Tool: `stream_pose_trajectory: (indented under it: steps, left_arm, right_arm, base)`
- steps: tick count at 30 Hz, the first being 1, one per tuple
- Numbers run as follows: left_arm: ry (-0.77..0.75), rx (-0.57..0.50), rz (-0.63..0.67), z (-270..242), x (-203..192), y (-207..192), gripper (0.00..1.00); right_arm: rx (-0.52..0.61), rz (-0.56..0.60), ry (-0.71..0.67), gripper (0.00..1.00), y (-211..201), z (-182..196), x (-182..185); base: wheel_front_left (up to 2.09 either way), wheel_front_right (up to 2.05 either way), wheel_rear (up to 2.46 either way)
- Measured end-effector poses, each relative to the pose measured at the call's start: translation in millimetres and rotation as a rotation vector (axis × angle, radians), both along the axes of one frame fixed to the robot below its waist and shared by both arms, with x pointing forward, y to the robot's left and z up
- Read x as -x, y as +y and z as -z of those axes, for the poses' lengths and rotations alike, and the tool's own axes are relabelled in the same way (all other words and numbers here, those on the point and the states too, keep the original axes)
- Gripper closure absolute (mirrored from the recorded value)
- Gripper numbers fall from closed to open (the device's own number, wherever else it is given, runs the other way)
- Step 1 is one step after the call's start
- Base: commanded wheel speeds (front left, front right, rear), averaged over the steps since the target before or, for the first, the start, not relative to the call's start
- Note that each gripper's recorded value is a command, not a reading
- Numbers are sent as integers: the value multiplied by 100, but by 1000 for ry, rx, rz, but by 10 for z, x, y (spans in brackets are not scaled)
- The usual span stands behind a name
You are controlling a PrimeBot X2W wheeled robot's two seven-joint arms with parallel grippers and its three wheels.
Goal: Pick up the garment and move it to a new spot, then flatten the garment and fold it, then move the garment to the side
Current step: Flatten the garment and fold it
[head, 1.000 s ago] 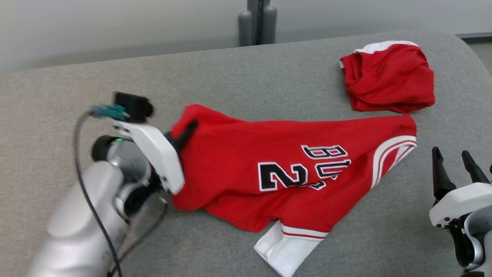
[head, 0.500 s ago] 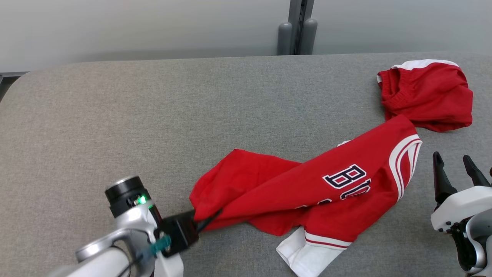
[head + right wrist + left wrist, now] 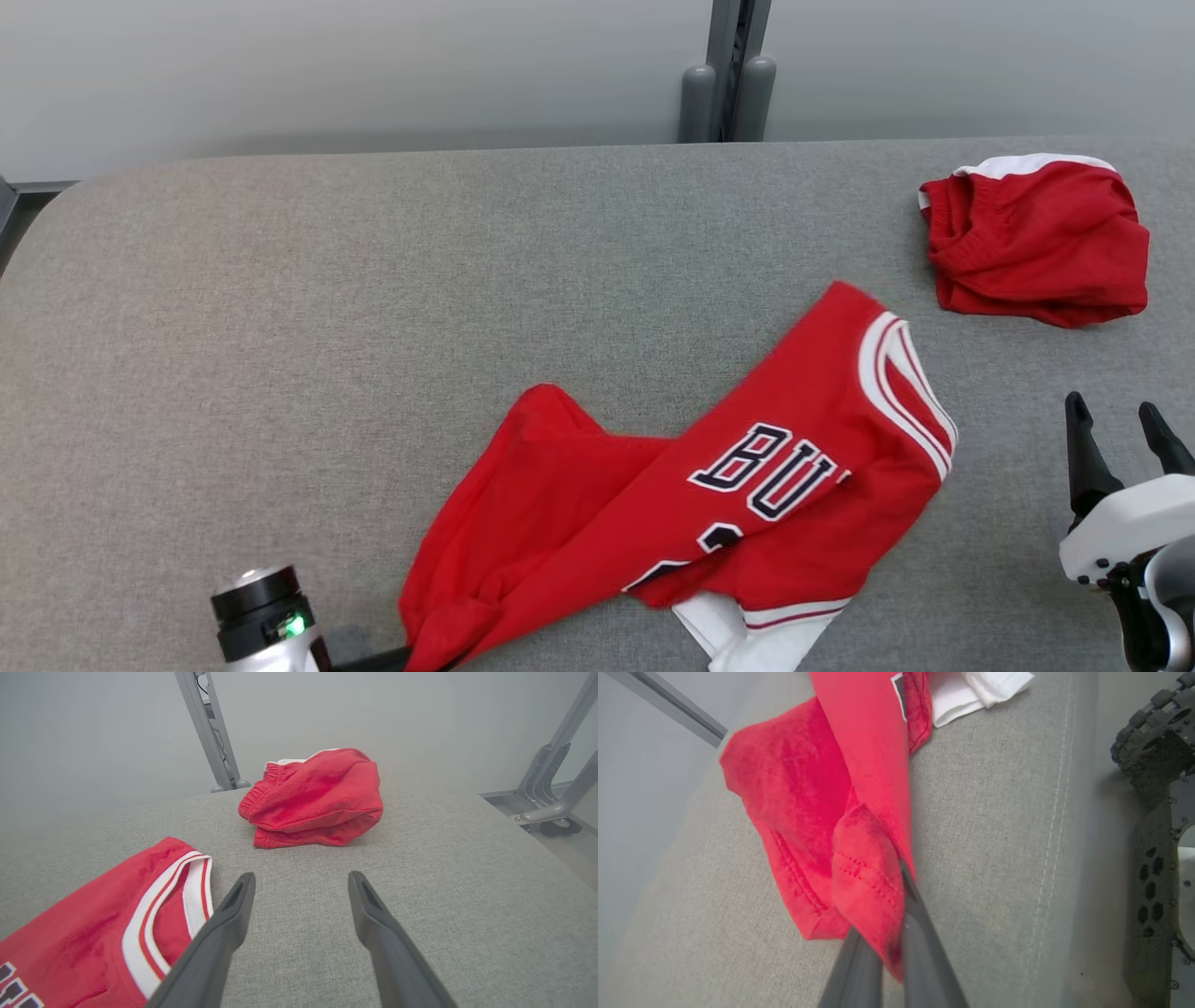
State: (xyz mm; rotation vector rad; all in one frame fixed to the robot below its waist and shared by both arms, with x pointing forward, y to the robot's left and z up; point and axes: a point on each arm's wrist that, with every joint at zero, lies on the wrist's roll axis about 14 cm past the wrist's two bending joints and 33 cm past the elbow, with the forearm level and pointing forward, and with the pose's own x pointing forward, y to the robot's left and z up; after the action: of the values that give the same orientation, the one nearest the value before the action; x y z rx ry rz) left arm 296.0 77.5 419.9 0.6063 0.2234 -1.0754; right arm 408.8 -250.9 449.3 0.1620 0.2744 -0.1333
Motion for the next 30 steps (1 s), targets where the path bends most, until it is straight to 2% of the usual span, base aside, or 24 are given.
stream_pose_trajectory:
  steps: [5,9,10,11,12,19,26,30]
  left_arm:
    - [18,-28,-96,182,-17,202,100]
    - [-7,-9,-156,149,-116,273,100]
    - [-7,10,-163,126,-121,256,65]
    - [-9,33,-172,92,-128,233,17]
    - [-11,55,-179,56,-132,210,0]
    - [-101,146,-293,-317,-322,318,0]
    - [-170,306,-557,-781,-583,598,0]
    - [-164,387,-638,-844,-609,598,0]
  right_arm:
    - [-2,13,-1,0,-37,-2,24]
    - [-2,22,-5,0,-65,-18,28]
    - [0,24,-6,0,-74,-22,28]
    - [1,23,-6,0,-74,-27,28]
    - [2,22,-5,0,-71,-30,29]
    - [-4,15,-9,0,-29,-47,47]
    - [-7,-15,-25,0,89,-89,-9]
    - [-12,-53,-51,0,218,-175,-106]
  base:
    - [0,0,0]
    - [0,0,0]
    - [0,0,0]
    - [0,0,0]
    - [0,0,0]
    - [0,0,0]
    - [0,0,0]
    - [0,0,0]
